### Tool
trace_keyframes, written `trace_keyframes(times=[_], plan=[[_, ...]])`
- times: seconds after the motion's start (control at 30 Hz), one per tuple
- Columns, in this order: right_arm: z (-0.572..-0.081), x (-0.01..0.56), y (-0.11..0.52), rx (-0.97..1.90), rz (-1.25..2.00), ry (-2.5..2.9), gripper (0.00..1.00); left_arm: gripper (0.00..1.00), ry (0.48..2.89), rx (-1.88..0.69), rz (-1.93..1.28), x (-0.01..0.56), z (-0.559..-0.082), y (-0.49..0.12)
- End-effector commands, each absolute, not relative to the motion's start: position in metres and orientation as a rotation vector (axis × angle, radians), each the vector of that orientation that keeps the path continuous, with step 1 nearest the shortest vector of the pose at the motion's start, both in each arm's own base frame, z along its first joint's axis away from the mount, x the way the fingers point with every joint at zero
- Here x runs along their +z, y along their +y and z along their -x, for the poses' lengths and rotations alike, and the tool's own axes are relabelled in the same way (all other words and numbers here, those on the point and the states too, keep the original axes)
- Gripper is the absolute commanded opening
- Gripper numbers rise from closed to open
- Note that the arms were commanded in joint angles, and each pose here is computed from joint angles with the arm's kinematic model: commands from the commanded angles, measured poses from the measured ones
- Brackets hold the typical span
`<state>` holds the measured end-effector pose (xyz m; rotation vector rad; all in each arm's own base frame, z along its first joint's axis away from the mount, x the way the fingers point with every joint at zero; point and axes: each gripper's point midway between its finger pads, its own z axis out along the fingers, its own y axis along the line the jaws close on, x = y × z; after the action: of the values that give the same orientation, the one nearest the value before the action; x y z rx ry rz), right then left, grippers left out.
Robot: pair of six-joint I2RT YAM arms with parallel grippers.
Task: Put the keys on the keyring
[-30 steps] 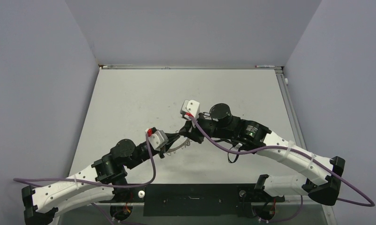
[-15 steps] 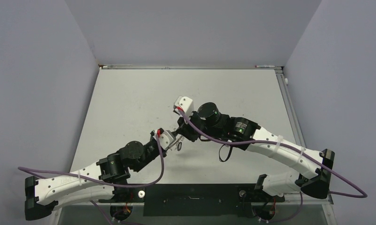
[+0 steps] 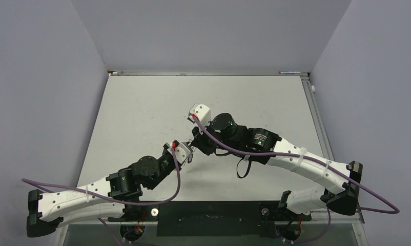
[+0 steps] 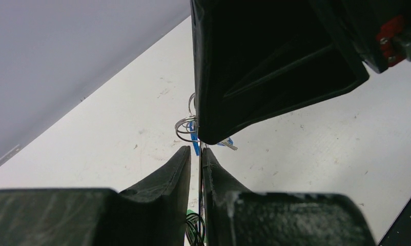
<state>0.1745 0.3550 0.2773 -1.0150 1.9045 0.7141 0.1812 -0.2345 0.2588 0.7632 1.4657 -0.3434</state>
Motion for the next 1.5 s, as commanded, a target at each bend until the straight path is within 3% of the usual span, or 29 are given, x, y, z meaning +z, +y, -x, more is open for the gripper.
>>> trace_keyframes(times=[0.0, 0.2, 0.37, 0.47, 0.83, 1.27, 1.47], plan=[[-0.181, 0.300, 0.348, 0.744, 0.963, 1.891, 0.05, 0.11, 1.380, -0.406, -0.681, 0.307, -0.177, -0.229], [-0.177, 0.306, 0.354, 0.833, 0.957, 1.854, 0.05, 0.16, 1.303, -0.532, -0.710, 0.309, -0.160, -0.234], [-0.173, 0.312, 0.352, 0.864, 0.965, 1.788, 0.05, 0.35, 1.306, -0.561, -0.729, 0.312, -0.154, -0.233], [-0.163, 0.320, 0.347, 0.876, 1.045, 1.691, 0.05, 0.40, 1.316, -0.579, -0.748, 0.317, -0.149, -0.228], [-0.125, 0.330, 0.311, 0.856, 1.210, 1.167, 0.05, 0.38, 1.184, -0.883, -0.833, 0.372, -0.092, -0.209], [-0.107, 0.337, 0.305, 0.815, 1.301, 0.894, 0.05, 0.39, 1.205, -0.926, -1.034, 0.364, -0.078, -0.247], [-0.098, 0.347, 0.304, 0.863, 1.281, 0.826, 0.05, 0.33, 1.197, -0.929, -1.089, 0.358, -0.076, -0.255]])
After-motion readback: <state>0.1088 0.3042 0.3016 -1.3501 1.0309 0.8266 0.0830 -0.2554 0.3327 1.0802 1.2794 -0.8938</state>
